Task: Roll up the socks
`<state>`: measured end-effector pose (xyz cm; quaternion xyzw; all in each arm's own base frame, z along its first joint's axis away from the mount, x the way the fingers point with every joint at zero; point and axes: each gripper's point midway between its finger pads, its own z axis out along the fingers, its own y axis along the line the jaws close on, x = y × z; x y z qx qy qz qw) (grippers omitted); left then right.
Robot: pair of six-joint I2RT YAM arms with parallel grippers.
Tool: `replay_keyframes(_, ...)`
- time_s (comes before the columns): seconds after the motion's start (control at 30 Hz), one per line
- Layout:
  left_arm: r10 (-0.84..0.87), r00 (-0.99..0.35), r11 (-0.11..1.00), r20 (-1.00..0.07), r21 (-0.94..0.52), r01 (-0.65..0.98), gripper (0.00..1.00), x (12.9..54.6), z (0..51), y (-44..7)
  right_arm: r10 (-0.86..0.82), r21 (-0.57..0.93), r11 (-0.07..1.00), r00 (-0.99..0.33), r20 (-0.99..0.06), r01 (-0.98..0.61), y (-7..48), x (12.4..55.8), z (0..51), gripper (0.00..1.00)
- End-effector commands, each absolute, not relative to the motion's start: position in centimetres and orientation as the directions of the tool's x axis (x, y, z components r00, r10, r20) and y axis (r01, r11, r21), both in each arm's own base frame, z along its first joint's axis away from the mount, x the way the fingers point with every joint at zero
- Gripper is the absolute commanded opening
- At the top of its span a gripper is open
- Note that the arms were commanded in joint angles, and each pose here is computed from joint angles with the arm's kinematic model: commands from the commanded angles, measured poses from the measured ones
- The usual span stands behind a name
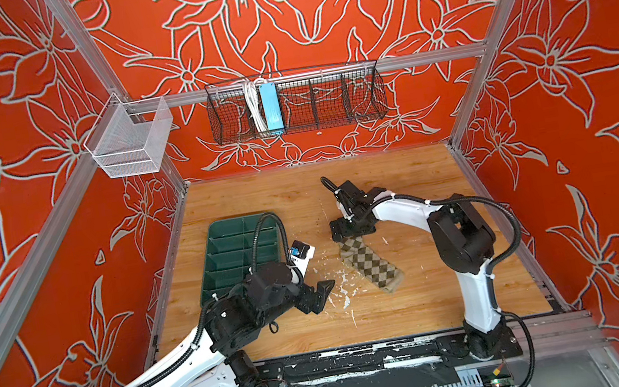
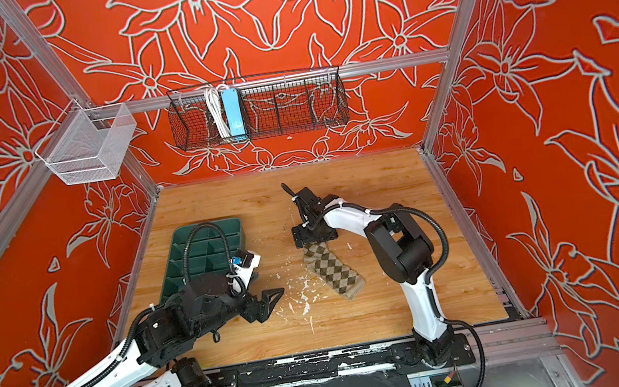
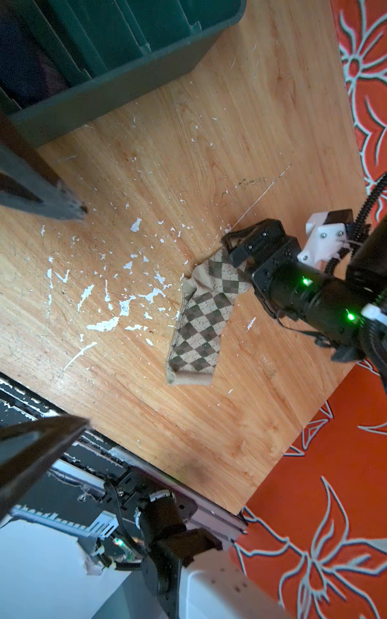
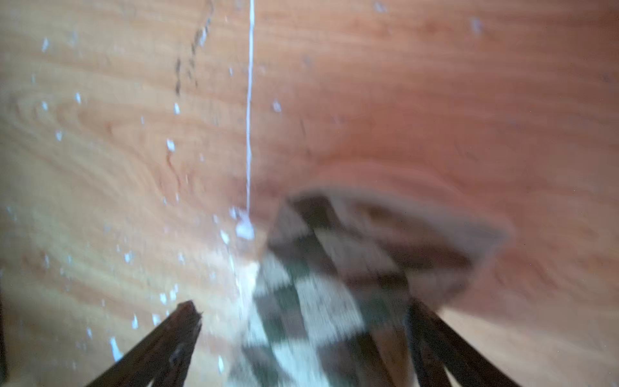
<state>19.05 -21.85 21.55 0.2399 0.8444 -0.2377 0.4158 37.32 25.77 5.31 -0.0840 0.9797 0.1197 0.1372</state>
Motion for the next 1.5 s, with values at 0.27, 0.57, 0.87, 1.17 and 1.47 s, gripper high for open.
replay_keyframes(0.27, 0.092, -0.615, 0.9, -0.783, -0.198, 0.388, 0.9, 23.7, 20.5, -22.6, 0.004, 0.16, 0.986, -0.955, -0.298, -0.045, 16.8, 26.4, 8.1, 0.98)
replay_keyframes(0.57, 0.034, -0.728, 0.87, -0.684, -0.338, 0.359, 0.89, 29.8, 18.9, -29.2, 0.141, 0.075, 0.989, -0.942, -0.305, 0.124, 11.8, 22.7, 5.3, 0.98)
replay_keyframes(0.87, -0.052, -0.857, 0.822, -0.512, -0.51, 0.254, 0.81, 36.5, 13.1, -34.8, 0.176, 0.023, 0.984, -0.937, -0.303, 0.177, 10.8, 22.6, 4.2, 0.98)
replay_keyframes(1.17, -0.077, -0.876, 0.849, -0.477, -0.492, 0.192, 0.79, 41.0, 8.1, -37.1, 0.184, 0.084, 0.982, -0.941, -0.284, 0.166, 11.8, 22.3, 3.2, 0.98)
replay_keyframes(1.47, -0.083, -0.908, 0.893, -0.411, -0.436, 0.116, 0.78, 42.9, 2.7, -37.0, 0.196, 0.085, 0.98, -0.949, -0.247, 0.18, 11.7, 21.5, 1.9, 0.98)
